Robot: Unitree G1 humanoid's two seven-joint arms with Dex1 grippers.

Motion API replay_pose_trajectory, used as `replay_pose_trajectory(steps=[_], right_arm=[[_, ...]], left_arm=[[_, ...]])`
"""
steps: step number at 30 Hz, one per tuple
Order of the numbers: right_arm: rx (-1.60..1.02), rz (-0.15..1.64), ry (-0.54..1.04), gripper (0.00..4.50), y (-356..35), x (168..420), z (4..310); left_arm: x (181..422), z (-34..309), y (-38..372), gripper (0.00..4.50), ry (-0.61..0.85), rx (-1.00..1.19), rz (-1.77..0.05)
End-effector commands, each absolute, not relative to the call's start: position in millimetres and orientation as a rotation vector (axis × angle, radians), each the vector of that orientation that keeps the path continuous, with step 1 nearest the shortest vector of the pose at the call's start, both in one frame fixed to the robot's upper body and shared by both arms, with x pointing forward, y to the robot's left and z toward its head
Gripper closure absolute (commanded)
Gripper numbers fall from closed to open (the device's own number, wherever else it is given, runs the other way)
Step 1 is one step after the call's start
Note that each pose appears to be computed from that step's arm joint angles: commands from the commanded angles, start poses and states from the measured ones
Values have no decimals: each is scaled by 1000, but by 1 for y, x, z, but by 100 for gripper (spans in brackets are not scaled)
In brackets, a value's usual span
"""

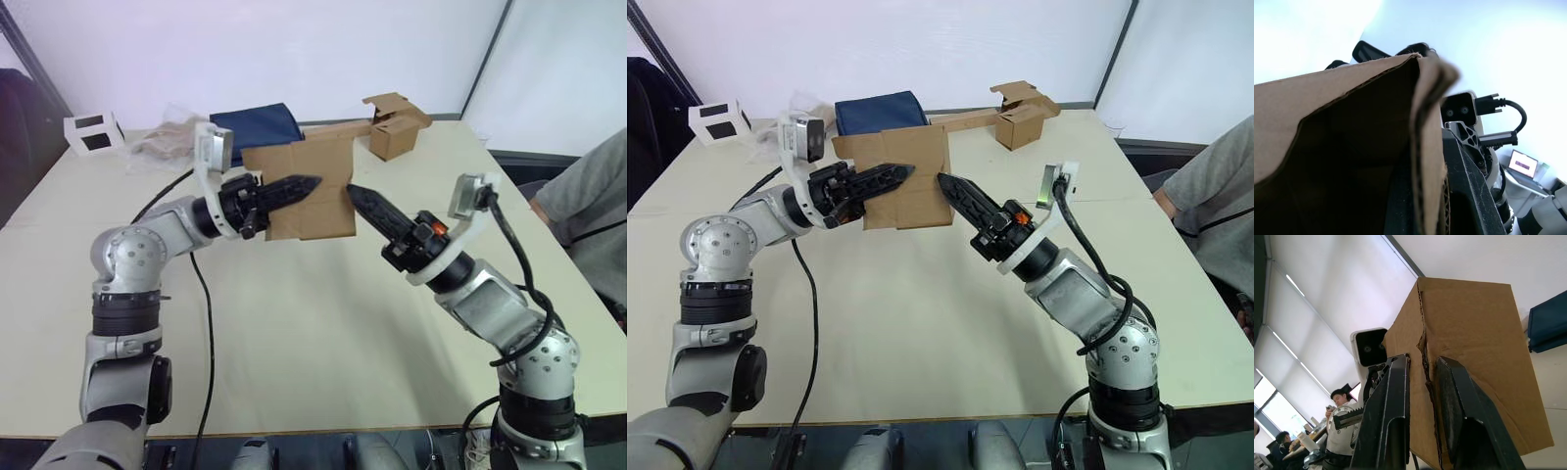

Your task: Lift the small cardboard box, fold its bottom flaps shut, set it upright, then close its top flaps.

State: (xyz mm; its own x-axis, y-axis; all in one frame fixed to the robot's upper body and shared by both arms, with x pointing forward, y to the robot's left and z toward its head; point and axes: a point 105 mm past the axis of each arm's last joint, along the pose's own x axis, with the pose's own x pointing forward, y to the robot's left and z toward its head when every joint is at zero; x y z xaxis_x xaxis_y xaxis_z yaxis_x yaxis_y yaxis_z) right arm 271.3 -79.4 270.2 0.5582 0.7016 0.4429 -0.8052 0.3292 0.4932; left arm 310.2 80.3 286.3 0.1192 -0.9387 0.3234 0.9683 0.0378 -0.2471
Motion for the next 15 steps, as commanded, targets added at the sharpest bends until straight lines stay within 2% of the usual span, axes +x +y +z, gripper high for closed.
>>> replay_pose_trajectory(steps=[1, 3, 5, 7, 15], right_arm=[[780, 946, -215, 363, -103, 273, 274], [759, 869, -195, 363, -118, 281, 260], [774, 838, -196, 416, -125, 284, 255], [769, 842, -187, 445, -124, 284, 251], [707, 1007, -140, 445, -83, 268, 254]], left_arm=[[305, 300, 79, 450, -124, -422, -1489], [306, 300, 79, 450, -127, -421, -1488], [306, 300, 79, 450, -128, -418, -1489], [306, 300, 79, 450, -129, -420, -1487], [307, 299, 78, 450, -128, -425, -1486]])
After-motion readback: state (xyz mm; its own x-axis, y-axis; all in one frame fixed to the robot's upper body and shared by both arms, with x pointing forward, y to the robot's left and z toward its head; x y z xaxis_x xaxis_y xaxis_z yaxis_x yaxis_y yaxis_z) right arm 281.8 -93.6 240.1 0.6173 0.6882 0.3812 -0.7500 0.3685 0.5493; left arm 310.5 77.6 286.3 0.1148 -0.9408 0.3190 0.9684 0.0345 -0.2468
